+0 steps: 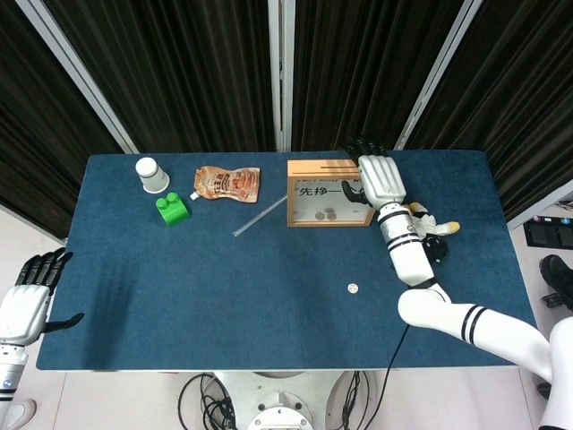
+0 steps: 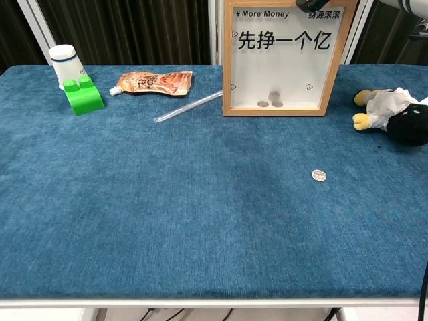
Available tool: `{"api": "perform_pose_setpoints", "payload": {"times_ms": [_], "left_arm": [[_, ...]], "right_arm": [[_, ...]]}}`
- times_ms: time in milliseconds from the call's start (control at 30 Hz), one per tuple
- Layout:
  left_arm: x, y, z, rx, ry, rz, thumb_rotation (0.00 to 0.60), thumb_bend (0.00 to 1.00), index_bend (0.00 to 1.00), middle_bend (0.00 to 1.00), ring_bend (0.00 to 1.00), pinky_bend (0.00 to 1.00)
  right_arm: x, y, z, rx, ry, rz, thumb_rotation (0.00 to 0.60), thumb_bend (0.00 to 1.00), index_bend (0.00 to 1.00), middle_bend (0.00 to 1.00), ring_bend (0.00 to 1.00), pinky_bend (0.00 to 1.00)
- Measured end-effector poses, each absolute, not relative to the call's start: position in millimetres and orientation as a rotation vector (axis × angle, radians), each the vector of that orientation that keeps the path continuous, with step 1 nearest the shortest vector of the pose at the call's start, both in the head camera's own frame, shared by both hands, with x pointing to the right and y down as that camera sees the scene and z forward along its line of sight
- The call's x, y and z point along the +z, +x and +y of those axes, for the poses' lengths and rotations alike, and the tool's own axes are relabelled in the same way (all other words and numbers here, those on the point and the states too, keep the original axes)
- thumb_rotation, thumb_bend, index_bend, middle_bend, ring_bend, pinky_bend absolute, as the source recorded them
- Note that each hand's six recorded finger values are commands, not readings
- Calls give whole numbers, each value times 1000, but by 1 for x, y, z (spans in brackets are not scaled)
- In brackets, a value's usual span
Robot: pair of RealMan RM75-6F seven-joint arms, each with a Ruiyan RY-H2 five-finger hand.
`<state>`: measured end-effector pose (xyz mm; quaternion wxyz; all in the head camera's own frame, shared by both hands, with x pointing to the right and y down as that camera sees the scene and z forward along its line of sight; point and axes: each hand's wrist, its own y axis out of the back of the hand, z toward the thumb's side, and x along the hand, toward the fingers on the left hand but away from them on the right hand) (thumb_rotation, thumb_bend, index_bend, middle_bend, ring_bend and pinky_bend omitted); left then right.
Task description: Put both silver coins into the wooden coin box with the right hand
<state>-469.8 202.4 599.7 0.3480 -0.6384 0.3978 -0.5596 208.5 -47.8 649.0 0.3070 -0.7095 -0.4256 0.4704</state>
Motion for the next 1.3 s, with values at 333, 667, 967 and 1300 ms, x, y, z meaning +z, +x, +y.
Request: {"api": "perform_pose_setpoints", "payload": {"times_ms": [333,667,967,1300], "left_arm": [[598,-468,202,-1444,-1652,1031,600,37,44,0,0,0],[593,-468,203,-1437,-1641,1043,600,37,44,0,0,0],[592,-467,202,-1433,-1630,1040,600,38,43,0,0,0],[592,-461,203,-1413,-1613,1033,600,37,44,0,0,0]], "right_arm": [[636,212,-44,1189,-1888,-1141,600,372,162,60,0,0],[604,237,-13,1086,-1829,-1103,600,372,154,53,0,0],[596,303,80,1053,-1722,-994,600,342,105,27,0,0],[630,371,178,1213,-1677,-771,600,283,11,0,0,0]]}}
